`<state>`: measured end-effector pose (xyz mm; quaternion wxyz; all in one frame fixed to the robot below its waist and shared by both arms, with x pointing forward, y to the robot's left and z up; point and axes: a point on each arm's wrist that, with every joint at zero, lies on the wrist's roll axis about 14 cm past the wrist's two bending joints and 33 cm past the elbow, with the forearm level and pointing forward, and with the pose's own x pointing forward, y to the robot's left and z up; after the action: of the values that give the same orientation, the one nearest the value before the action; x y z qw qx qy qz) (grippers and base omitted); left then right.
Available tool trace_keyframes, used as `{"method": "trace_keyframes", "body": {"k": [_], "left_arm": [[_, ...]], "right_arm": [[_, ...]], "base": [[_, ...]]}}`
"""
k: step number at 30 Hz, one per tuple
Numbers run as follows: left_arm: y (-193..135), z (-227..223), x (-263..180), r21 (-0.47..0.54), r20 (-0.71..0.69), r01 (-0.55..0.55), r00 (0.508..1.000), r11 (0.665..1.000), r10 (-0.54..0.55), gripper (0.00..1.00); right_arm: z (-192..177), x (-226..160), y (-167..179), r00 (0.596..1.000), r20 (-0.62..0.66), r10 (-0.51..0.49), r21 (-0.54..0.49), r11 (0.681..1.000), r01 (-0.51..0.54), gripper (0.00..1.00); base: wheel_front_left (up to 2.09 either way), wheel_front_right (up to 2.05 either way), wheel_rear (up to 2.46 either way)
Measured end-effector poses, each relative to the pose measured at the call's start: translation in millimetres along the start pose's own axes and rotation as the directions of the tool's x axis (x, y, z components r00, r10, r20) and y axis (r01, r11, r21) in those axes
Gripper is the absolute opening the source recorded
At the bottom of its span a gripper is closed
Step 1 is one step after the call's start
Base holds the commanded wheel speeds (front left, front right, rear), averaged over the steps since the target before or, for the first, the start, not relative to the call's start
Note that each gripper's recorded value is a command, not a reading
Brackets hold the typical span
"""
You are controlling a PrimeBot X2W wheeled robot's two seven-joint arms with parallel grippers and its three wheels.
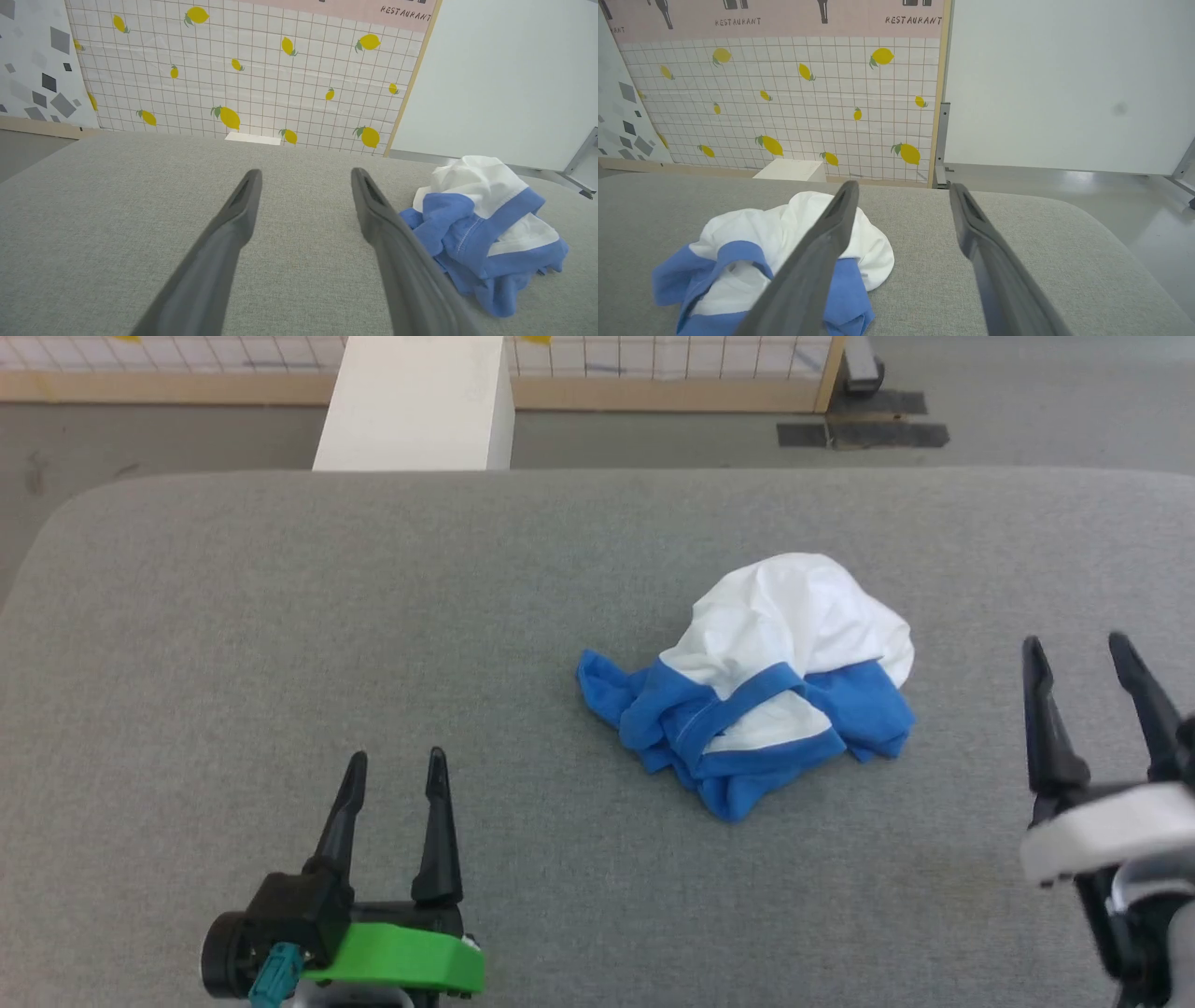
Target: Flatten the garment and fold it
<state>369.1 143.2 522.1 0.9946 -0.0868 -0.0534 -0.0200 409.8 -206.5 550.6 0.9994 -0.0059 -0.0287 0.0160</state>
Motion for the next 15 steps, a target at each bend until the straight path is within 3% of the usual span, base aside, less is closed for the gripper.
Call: {"method": "trace_keyframes", "body": {"k": [6,9,15], "left_arm": [[4,-13,5,-0.012,-0.031,-0.016,0.999,1.000,0.016,1.00],[9,-18,9,0.000,-0.039,-0.027,0.999,1.000,0.027,1.00],[13,-28,19,0.010,-0.058,-0.033,0.998,0.999,0.034,1.00]], "right_arm": [[-30,27,10,0.976,-0.195,0.101,0.027,0.995,-0.098,1.00],[-61,33,17,0.929,-0.340,0.146,0.044,0.989,-0.139,1.00],[-104,44,27,0.847,-0.495,0.196,0.031,0.978,-0.209,1.00]], "base": [[0.00,0.00,0.00],[0.00,0.00,0.00],[0.00,0.00,0.00]]}}
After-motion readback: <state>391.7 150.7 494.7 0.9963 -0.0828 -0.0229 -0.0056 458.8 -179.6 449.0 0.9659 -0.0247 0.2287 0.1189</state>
